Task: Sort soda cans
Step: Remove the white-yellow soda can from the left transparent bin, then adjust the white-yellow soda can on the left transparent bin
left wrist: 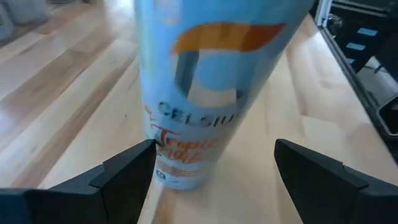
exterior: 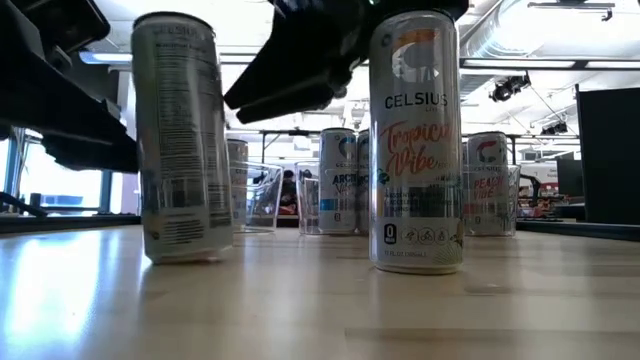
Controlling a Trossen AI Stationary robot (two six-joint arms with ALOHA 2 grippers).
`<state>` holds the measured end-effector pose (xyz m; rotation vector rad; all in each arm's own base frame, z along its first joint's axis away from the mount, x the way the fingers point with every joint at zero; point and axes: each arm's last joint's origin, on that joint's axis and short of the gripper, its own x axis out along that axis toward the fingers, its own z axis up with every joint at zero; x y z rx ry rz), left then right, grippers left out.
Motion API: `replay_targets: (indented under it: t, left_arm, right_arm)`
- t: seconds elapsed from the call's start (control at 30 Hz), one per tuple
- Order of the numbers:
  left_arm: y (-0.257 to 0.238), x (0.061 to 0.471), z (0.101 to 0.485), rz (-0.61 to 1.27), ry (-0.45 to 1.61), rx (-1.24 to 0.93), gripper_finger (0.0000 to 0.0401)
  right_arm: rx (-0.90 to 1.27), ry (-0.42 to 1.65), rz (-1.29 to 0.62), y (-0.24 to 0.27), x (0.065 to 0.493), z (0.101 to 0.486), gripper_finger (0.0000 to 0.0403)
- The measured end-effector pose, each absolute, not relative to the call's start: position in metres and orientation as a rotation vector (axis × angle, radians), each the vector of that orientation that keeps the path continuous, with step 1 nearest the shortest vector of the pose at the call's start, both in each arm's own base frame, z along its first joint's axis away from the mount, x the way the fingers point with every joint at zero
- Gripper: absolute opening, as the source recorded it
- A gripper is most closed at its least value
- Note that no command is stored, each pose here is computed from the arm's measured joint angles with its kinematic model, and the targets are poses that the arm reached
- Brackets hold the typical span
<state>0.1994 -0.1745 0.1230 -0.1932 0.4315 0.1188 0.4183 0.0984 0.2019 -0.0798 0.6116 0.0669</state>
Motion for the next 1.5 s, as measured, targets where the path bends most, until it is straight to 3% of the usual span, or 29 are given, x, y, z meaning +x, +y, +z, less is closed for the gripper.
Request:
replay_targets:
  t: [0.3,0.6,0.73,0.93,1.2,1.37,1.5]
  left_arm:
    - [-0.194,0.198,0.138,0.123,0.363,-0.193,0.0319]
    - [-0.204,0.196,0.148,0.215,0.284,-0.174,0.0319]
    - [-0.214,0.204,0.169,0.204,0.264,-0.107,0.0319]
    - [-0.211,0.204,0.228,0.243,0.327,-0.014,0.0319]
    - [-0.13,0.198,0.3,0.561,0.351,-0.087,0.0319]
    - [-0.045,0.204,0.318,0.67,0.481,-0.092,0.0319]
    - [0.013,0.199,0.328,0.864,0.48,-0.099,0.0319]
  right_arm:
    - [-0.187,0.596,-0.195,0.09,0.417,0.205,0.0238]
    - [-0.286,0.666,-0.195,0.101,0.382,0.245,0.0238]
    - [-0.347,0.678,-0.271,0.112,0.355,0.268,0.0238]
    - [-0.351,0.738,-0.344,0.127,0.325,0.275,0.0238]
    - [-0.376,0.741,-0.434,0.148,0.301,0.247,0.0238]
    - [-0.384,0.702,-0.477,0.161,0.287,0.235,0.0238]
    - [-0.382,0.677,-0.465,0.168,0.284,0.236,0.0238]
